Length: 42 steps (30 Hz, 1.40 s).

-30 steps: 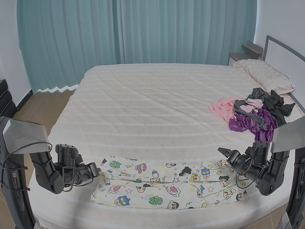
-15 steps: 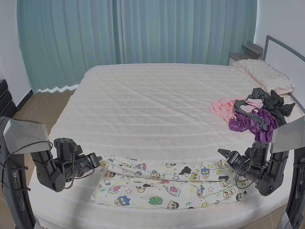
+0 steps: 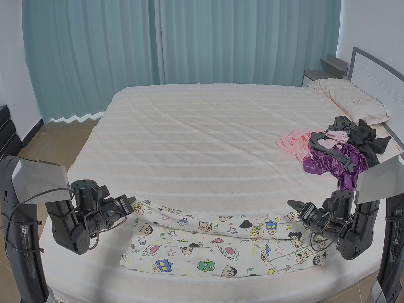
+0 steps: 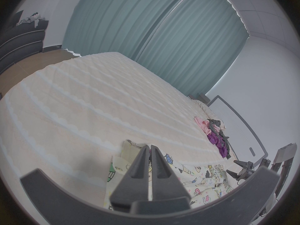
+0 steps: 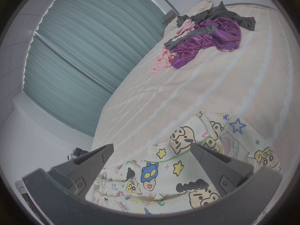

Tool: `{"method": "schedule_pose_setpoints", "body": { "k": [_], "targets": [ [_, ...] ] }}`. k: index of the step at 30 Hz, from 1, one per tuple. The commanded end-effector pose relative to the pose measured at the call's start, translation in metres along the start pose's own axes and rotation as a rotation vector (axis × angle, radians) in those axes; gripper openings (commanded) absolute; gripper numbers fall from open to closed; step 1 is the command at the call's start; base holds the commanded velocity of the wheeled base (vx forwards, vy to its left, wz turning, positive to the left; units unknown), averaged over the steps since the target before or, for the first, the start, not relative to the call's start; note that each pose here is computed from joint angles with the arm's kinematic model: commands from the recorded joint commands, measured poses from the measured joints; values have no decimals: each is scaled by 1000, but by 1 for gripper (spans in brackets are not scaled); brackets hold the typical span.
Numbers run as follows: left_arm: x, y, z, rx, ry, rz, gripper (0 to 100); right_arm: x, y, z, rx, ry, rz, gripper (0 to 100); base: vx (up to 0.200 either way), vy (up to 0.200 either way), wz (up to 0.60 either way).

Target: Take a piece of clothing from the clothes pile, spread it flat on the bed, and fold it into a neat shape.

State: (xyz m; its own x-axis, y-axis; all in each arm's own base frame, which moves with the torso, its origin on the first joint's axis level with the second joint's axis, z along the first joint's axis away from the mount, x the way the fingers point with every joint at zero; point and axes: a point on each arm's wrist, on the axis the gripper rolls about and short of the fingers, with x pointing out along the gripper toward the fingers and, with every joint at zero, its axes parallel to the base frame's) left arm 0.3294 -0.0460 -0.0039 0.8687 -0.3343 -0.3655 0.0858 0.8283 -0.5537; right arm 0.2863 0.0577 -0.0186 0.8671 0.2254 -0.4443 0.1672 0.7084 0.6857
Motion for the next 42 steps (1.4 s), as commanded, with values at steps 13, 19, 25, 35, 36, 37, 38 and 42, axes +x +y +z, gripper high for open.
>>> {"method": "schedule_pose_setpoints", "body": {
  "k": [13,19,25,35,36,37,38,42],
  "targets": [
    [-32,34,-65,117,196,155,0,6,-9,-3,0,7,-19,100,0,0,0],
    [-43,34,-73,127,245,170,0,6,-9,-3,0,7,-19,100,0,0,0],
    [-45,35,-75,135,257,177,0,6,-8,-4,-2,8,-16,100,0,0,0],
    [-44,34,-69,-28,218,189,100,6,1,1,-10,-12,21,100,0,0,0],
    [-47,33,-64,-66,197,191,100,6,3,2,-10,-17,27,100,0,0,0],
    [-54,33,-55,-105,171,192,100,6,4,2,-12,-16,32,100,0,0,0],
    [-56,33,-54,-112,168,194,100,6,4,2,-12,-16,32,100,0,0,0],
    [-69,40,-55,-175,200,206,100,8,6,3,-18,-23,42,100,0,0,0]
  ]
}}
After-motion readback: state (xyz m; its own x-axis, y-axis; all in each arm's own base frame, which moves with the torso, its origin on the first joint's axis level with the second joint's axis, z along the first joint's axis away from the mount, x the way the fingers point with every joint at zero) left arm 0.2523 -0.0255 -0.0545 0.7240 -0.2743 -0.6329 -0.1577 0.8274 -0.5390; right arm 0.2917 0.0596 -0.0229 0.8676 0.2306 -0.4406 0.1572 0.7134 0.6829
